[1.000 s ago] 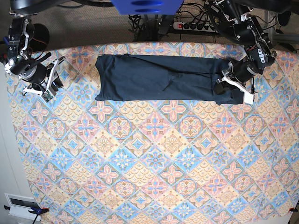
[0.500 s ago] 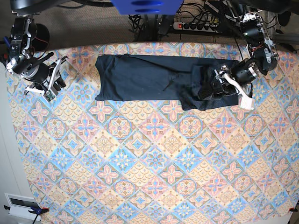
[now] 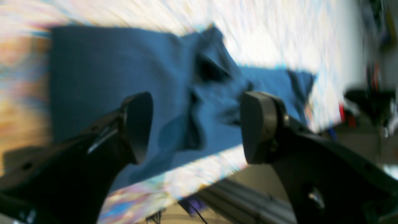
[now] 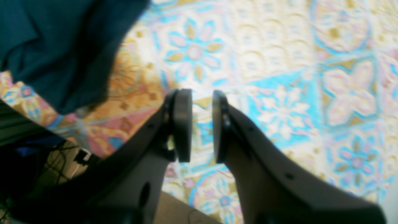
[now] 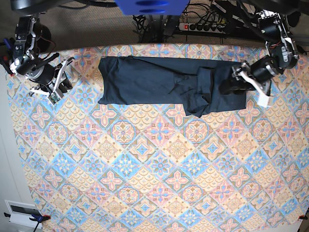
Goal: Layout the t-shirt on the table in an organized manner, then fold the t-shirt properly
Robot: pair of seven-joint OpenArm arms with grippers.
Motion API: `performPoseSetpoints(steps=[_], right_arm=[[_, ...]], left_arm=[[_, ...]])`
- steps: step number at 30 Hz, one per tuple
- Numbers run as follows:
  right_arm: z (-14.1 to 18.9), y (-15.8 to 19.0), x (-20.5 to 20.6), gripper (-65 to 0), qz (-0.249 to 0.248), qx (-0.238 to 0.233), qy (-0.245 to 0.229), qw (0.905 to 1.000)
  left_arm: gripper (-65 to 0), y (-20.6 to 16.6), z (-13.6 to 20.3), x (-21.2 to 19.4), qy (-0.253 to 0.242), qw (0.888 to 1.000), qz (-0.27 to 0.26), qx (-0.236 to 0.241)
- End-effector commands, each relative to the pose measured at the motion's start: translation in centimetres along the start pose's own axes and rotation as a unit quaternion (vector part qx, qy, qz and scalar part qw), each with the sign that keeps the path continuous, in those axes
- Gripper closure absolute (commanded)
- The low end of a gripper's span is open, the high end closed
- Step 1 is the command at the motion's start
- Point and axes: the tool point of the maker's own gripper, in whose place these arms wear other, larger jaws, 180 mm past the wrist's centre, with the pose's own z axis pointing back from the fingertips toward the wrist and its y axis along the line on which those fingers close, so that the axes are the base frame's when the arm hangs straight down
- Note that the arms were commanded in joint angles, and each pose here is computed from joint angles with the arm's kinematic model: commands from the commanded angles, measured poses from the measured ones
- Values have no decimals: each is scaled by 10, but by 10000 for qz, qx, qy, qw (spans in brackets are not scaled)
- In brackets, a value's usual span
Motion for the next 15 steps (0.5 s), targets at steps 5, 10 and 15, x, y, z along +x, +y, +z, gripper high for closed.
performPoseSetpoints(steps=[5, 10, 15], right_arm=[[4, -4, 10, -112, 104, -43, -140, 9998], [4, -4, 10, -112, 104, -43, -148, 9998], [4, -4, 10, -112, 101, -38, -153, 9998]], left_arm=[[-428, -12, -18, -7, 38, 9999, -107, 21], [-428, -18, -38, -5, 21, 9996, -218, 169], [-428, -39, -67, -8, 259, 9978, -587, 156]])
